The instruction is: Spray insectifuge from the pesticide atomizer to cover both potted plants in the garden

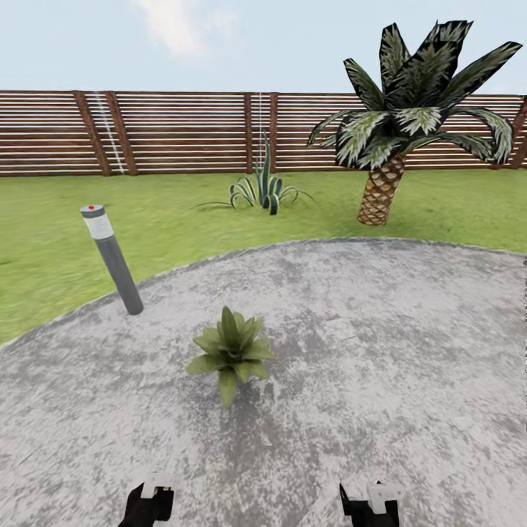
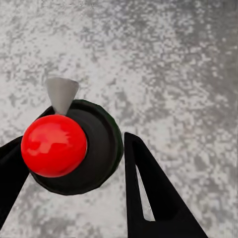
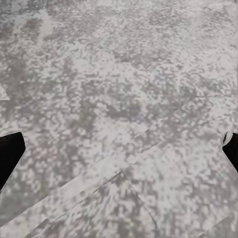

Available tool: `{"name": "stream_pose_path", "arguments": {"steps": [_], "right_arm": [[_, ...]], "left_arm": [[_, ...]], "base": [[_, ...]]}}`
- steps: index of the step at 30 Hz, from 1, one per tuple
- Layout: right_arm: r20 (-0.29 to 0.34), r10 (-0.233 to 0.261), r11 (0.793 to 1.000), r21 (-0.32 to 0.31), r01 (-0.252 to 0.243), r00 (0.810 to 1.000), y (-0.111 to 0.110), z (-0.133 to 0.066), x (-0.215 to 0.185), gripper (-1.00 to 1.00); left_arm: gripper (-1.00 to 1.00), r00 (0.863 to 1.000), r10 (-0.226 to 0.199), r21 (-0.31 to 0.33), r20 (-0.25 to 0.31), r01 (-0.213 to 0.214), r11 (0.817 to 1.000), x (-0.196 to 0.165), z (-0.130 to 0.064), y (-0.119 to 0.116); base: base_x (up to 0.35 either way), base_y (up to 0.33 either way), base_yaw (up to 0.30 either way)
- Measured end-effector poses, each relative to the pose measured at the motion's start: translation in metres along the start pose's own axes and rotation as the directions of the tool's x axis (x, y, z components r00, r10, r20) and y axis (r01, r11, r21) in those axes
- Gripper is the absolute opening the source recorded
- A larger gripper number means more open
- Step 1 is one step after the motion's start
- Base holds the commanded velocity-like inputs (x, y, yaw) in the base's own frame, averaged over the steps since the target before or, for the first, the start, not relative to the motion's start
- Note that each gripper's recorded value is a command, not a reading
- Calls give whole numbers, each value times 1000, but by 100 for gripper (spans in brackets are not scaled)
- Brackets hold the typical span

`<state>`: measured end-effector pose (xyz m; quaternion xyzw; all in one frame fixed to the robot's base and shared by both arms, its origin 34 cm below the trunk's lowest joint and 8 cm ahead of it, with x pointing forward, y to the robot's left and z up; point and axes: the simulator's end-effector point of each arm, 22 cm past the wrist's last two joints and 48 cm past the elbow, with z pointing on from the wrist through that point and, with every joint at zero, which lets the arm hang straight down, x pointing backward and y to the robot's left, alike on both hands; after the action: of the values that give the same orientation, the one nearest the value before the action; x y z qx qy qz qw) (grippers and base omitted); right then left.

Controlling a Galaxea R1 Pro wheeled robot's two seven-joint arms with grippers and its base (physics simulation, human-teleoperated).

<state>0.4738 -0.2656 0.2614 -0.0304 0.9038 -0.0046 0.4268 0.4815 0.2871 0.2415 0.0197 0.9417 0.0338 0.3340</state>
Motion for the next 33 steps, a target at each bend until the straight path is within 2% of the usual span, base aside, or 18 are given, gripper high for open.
{"name": "stream_pose_path", "arguments": {"steps": [5,19,27,29,31,32,33], "right_arm": [[0,0,1000,-1,0,1000,0,0,0,100],[0,4,1000,-1,-4,1000,2,0,0,100],[2,-1,1000,4,1,1000,-3,1,-1,100],[4,-3,1000,2,3,1000,-4,1,-2,100],[11,-8,1000,-3,8,1000,-4,2,-5,100],[50,-17,1000,-11,18,999,-3,8,-21,100],[75,-31,999,-21,32,997,-1,11,-32,100]], "left_arm": [[-100,1000,0,0,0,0,1000,0,0,0],[-100,1000,1,0,0,-1,1000,0,0,0],[-100,1000,9,13,5,-9,1000,-3,1,-3],[-100,1000,19,20,12,-19,1000,-6,1,-4],[-100,998,55,58,13,-55,997,-7,2,-13],[-100,991,132,162,24,-134,978,-11,1,-34],[-100,988,153,208,26,-155,966,-11,0,-43]], "base": [[314,191,-174],[282,208,-3],[45,31,0],[2,1,0],[0,0,0],[0,0,0],[0,0,0]]}}
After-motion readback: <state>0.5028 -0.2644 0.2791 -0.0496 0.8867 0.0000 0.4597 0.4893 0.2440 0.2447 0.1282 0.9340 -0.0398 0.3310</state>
